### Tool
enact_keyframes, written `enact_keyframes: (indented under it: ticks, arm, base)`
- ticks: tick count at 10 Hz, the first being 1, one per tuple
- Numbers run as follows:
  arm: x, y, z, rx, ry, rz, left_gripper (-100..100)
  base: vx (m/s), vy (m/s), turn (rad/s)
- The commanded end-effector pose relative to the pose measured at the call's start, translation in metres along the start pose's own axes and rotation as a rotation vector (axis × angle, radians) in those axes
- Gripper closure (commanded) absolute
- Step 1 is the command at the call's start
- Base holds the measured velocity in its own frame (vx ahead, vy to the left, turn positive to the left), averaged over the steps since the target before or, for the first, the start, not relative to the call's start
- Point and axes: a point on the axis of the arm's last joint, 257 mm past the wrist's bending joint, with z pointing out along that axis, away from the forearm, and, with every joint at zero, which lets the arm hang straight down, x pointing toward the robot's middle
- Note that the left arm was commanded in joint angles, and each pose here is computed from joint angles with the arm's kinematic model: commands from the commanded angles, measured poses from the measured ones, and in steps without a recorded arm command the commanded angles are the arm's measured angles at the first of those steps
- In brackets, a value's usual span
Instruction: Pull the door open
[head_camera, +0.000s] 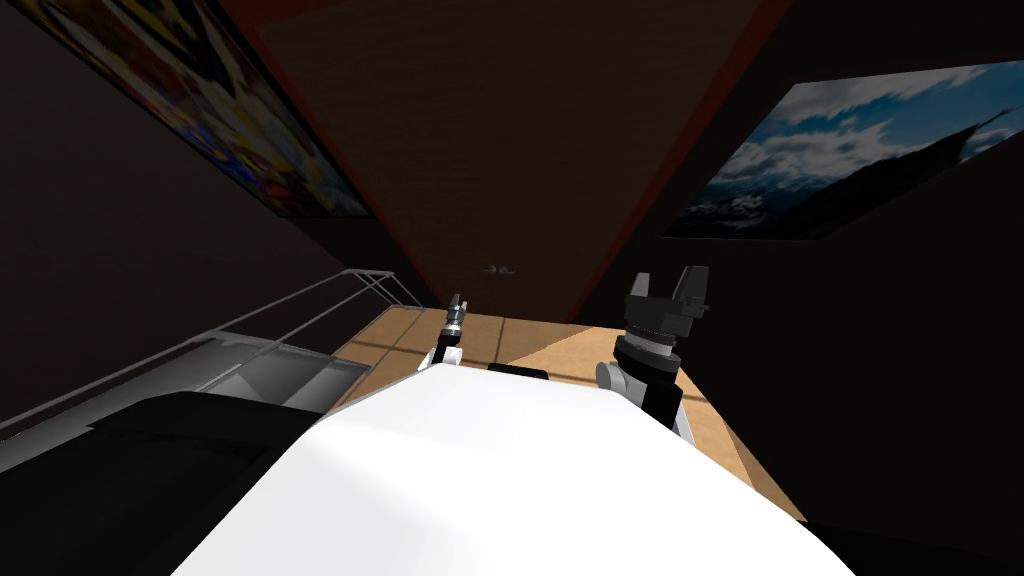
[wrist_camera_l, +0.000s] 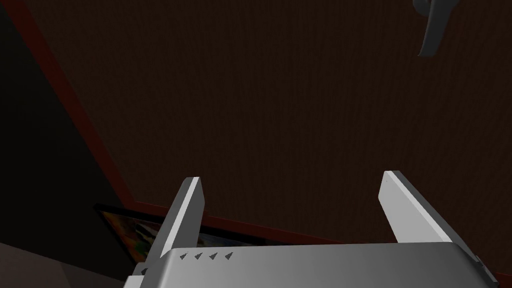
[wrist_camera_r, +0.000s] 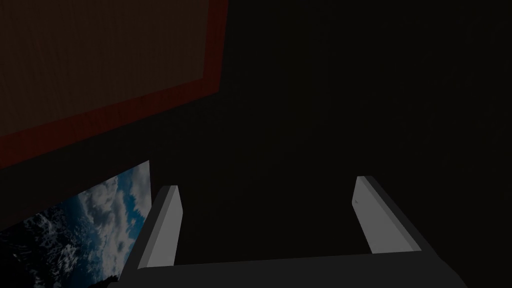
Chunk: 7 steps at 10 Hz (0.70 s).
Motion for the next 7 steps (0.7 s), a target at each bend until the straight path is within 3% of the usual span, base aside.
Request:
enact_keyframes:
  ticks: [1,7]
  arm:
    - [-0.004,0.013,-0.0033,-0.022,-0.003,-0.002,-100]
    - [-0.019,0.052,-0.0150,-0.096,-0.016,-0.006,-100]
  base:
    - [0.105,-0.007,-0.072]
    - [0.099,0.015,-0.074]
